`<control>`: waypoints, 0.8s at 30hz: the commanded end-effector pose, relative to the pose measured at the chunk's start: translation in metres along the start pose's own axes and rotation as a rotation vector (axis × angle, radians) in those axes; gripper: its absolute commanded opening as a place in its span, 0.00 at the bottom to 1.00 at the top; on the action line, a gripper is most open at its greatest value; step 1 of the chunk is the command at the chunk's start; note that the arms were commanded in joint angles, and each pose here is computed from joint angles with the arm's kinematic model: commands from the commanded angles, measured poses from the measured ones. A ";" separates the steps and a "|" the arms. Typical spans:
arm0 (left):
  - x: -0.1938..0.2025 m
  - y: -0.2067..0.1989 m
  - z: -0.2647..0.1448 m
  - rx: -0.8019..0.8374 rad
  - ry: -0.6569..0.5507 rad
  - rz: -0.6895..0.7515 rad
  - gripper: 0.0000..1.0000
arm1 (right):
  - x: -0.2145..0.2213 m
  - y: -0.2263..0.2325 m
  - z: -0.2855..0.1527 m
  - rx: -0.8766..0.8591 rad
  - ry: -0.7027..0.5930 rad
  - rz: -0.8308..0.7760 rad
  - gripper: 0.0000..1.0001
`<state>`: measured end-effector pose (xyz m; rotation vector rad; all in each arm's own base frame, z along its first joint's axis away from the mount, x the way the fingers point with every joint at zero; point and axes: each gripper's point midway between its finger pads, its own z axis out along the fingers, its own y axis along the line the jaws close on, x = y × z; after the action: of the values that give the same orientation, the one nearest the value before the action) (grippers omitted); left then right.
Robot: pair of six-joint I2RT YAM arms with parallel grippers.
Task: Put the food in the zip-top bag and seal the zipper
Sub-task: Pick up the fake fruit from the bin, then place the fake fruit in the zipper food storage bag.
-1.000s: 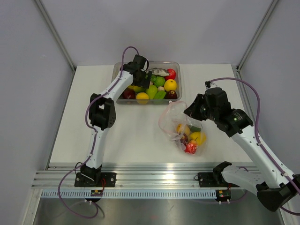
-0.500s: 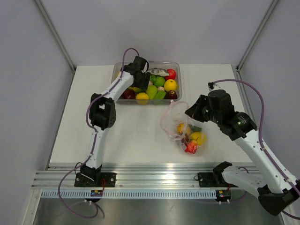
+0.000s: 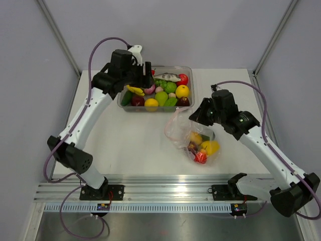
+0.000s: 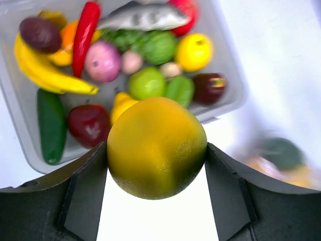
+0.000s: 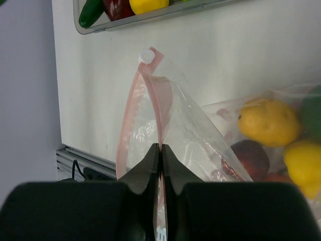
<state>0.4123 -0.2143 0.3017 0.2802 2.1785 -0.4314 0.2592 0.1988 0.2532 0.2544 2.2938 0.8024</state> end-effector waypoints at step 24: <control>0.126 -0.176 -0.023 0.588 0.225 -0.044 0.68 | -0.018 0.048 -0.012 -0.187 -0.026 0.045 0.10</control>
<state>0.2498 -0.3411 0.2480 0.6272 2.2680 -1.0678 0.2729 0.2260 0.2841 0.2319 2.2232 0.9705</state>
